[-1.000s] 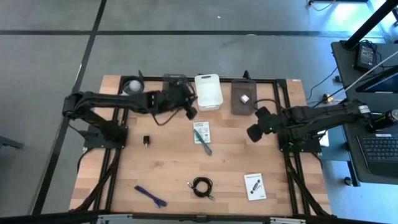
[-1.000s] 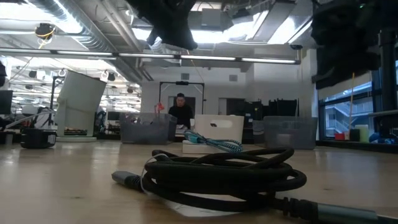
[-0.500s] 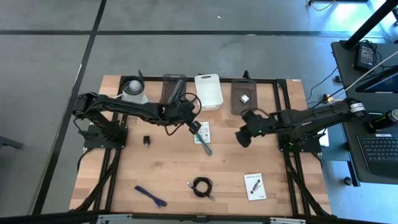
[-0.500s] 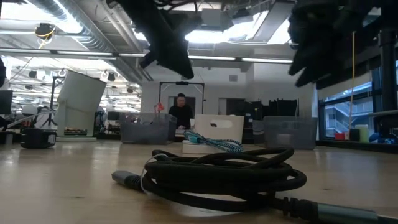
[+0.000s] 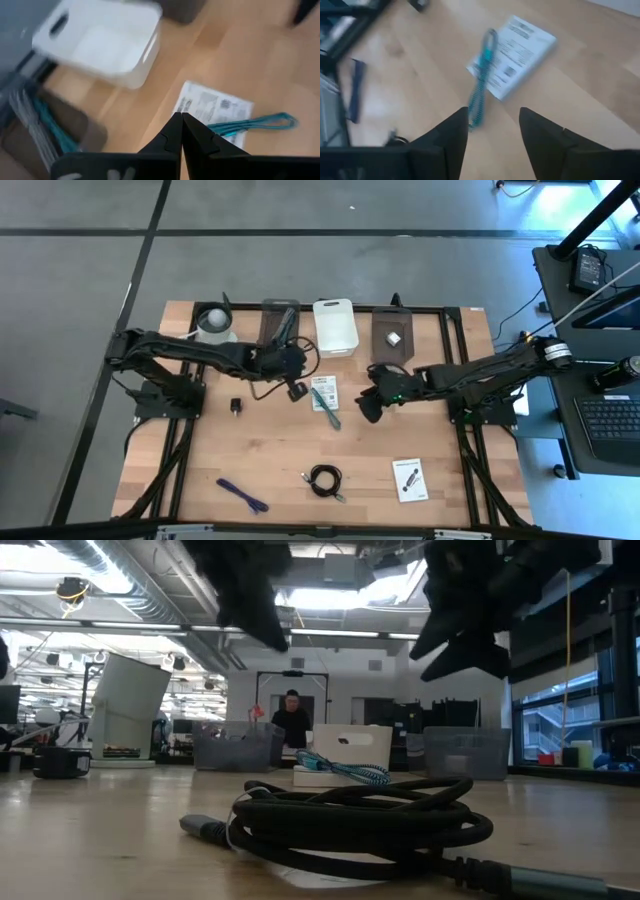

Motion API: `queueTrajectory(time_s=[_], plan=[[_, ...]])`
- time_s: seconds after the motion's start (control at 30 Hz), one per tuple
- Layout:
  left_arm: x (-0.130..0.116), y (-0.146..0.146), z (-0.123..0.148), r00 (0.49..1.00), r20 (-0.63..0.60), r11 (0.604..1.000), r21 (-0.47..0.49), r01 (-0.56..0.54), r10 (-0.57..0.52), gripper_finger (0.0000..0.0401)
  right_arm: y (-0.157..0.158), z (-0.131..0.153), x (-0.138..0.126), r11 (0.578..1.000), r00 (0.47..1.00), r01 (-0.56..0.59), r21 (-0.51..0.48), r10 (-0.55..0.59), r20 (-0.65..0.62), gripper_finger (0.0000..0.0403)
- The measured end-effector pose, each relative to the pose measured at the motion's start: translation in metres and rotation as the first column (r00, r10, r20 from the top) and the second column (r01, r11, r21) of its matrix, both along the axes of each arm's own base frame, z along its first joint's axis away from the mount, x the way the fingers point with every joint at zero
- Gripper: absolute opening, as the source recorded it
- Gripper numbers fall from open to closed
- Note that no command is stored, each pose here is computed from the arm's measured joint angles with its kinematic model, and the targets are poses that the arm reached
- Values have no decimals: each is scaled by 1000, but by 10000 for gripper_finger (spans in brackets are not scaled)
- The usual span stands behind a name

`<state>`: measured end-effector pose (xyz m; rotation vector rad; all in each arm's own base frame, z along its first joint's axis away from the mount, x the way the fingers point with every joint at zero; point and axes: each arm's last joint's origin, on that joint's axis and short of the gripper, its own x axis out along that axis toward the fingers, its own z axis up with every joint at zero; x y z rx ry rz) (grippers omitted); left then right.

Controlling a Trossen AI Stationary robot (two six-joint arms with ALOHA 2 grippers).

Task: Pick and place items into bin
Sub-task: Put the blue charger cable into the left black bin

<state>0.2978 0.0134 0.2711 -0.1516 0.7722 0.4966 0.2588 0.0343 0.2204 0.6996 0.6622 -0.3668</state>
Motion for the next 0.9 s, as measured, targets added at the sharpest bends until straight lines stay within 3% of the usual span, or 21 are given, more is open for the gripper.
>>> queueTrajectory(time_s=[0.13,0.37,0.53,0.73,0.9], plan=[[-26,-1,11,991,52,992,35,120,-122,2,2,-2,9,999,999,21,35,-23,45,147],[-83,2,10,964,200,985,33,170,-173,3,6,7,38,999,999,32,31,-32,-31,108],[-109,1,7,955,243,986,38,164,-169,2,11,16,65,999,974,30,19,-25,-227,91],[-122,1,11,950,249,981,66,180,-191,3,17,9,96,1000,885,22,-2,-21,-464,89],[-126,0,11,950,237,979,66,194,-204,3,22,-8,120,999,847,6,47,20,-531,92]])
